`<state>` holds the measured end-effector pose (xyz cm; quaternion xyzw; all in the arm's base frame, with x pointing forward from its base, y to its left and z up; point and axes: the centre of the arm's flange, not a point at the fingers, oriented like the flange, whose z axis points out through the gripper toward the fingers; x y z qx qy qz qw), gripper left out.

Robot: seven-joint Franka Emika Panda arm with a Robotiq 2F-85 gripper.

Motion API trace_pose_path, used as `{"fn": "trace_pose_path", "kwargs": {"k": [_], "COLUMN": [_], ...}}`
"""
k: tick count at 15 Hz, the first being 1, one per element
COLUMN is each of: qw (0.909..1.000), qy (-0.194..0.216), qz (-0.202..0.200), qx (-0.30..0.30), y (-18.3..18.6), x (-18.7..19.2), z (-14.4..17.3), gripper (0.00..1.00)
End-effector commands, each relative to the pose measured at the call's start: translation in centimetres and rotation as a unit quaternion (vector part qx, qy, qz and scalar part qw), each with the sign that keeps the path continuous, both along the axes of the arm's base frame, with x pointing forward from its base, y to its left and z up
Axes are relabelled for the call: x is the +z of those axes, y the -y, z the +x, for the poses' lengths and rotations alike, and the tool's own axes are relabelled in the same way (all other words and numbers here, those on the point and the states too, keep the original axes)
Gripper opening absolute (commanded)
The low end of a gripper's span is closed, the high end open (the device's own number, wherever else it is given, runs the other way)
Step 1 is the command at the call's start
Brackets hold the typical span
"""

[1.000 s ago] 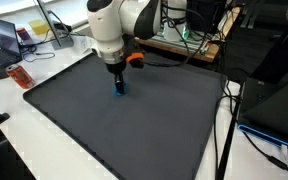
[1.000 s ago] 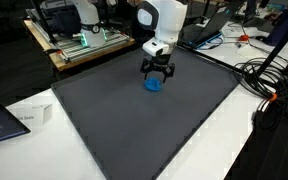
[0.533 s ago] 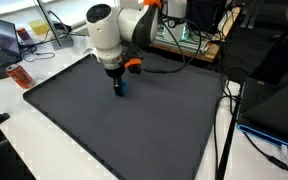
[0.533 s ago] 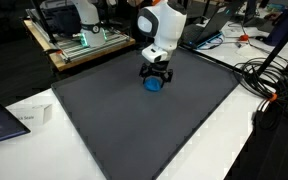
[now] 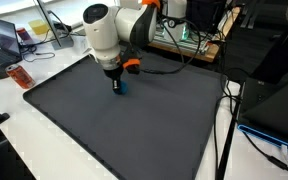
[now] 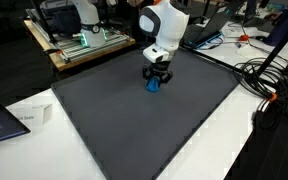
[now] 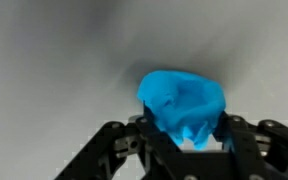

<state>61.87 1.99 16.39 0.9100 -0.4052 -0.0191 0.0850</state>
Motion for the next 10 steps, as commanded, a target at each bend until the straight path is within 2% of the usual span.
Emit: {"fn": "trace_pose_path", "kwargs": {"k": [1, 3, 5, 7, 10], "qw": [0.9999, 0.9999, 0.9997, 0.9996, 0.9996], "qy": [-0.01, -0.015, -0.023, -0.027, -0.027], "qz": [-0.002, 0.002, 0.006, 0.009, 0.008], "qx": [-0.003, -0.001, 0.003, 0.006, 0.008], "y": [-0.1, -0.2, -0.3, -0.4, -0.3], "x": [0.1, 0.3, 0.5, 0.7, 1.2], "z": [0.5, 0.5, 0.4, 0.3, 0.2], "gripper": [0.23, 0.11, 0.02, 0.05, 0.02]}}
